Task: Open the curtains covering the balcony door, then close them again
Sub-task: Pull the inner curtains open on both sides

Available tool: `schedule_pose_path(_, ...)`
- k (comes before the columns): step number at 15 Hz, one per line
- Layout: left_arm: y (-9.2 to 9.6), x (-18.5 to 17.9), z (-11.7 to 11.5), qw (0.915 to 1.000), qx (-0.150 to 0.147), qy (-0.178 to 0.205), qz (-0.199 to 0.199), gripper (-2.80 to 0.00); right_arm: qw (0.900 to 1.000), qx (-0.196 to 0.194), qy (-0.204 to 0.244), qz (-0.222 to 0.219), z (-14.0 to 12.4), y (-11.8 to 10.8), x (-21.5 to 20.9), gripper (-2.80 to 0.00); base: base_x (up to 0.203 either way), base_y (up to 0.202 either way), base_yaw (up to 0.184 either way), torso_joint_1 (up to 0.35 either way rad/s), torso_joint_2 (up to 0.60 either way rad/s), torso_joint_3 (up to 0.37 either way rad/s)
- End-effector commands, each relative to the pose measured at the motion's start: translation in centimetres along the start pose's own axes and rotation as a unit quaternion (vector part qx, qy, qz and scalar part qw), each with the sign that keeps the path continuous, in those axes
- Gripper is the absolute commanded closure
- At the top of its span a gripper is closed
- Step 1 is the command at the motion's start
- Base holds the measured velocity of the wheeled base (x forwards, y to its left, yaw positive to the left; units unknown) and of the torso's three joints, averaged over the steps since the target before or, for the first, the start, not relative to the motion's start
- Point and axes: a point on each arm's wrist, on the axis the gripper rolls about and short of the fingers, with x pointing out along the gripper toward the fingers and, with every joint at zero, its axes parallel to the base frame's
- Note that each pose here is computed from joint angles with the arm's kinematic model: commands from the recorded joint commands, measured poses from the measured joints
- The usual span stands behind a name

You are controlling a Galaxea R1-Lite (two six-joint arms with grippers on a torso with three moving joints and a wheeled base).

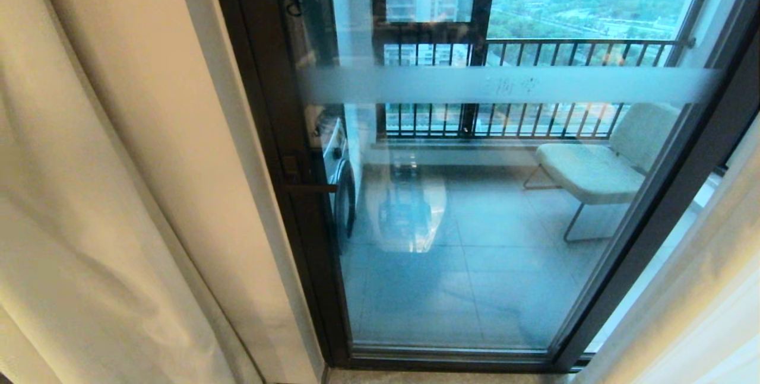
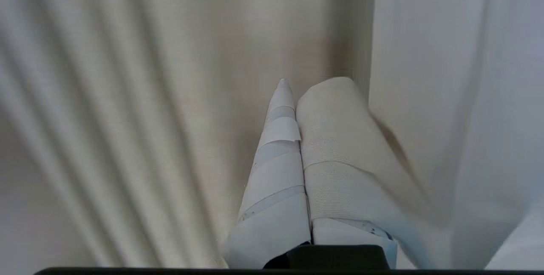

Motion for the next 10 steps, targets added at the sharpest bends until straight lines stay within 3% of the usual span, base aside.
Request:
schedule_pose_path(1,-2.0,-1.8,1.7,0.9996,-0.002,-0.009,-0.027,0.00,1.000,-0.001,0.001,0.000,0.0,0.0,0.0,0.00,0.000,0.000,0.000,0.000,0.00,0.000)
schedule_pose_path(5,-3.8,-2.9,1.7,0.9986,-0.012,-0.003,-0.051,0.00,1.000,-0.001,0.001,0.000,0.0,0.0,0.0,0.00,0.000,0.000,0.000,0.000,0.00,0.000)
schedule_pose_path(10,-4.1,-3.2,2.1,0.9984,-0.013,-0.009,-0.055,0.00,1.000,-0.001,0.001,0.000,0.0,0.0,0.0,0.00,0.000,0.000,0.000,0.000,0.00,0.000)
